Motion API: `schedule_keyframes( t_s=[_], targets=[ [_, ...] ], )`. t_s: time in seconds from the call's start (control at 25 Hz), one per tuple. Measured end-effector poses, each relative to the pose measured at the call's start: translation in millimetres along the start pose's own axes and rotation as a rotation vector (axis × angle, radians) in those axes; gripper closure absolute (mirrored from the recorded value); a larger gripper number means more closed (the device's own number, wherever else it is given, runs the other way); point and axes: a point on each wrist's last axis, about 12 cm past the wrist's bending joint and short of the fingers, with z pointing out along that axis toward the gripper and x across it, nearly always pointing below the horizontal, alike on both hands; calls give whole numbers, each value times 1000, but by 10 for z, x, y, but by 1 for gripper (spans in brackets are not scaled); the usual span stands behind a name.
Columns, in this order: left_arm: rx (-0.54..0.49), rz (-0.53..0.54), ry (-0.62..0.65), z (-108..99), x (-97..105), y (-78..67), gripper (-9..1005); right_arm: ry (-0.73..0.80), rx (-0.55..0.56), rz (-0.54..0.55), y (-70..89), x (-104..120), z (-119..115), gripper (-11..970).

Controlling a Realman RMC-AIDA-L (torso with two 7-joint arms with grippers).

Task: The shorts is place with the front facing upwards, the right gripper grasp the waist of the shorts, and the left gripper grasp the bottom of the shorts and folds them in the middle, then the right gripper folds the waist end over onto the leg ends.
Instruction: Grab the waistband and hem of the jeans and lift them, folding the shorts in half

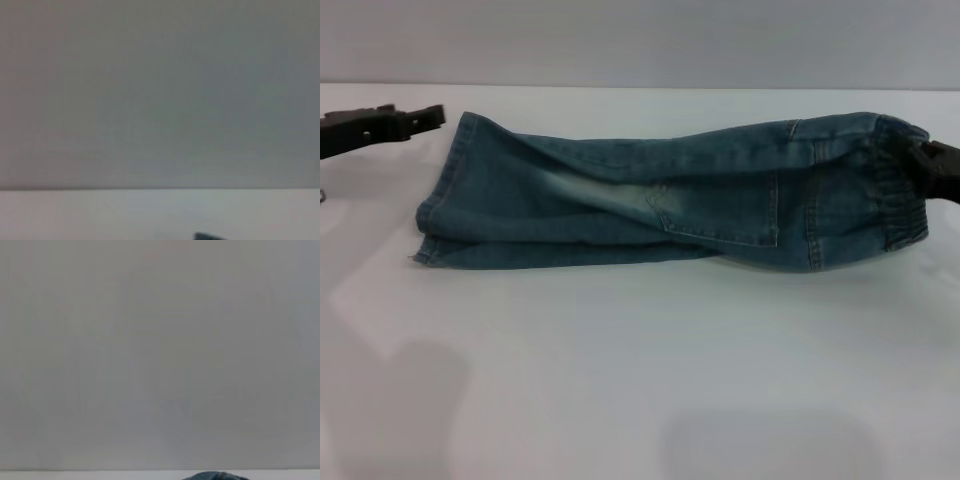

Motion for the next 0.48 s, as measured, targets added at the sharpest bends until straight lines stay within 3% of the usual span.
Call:
schedule_keyframes(
  t_s=[0.2, 0.48],
  targets=[
    [72, 1, -53, -17, -12, -79, 184, 13, 30, 58, -59, -83, 72, 945],
    [108, 9, -58, -18, 7, -129, 185, 25, 87, 114, -178, -179, 84, 928]
  ],
)
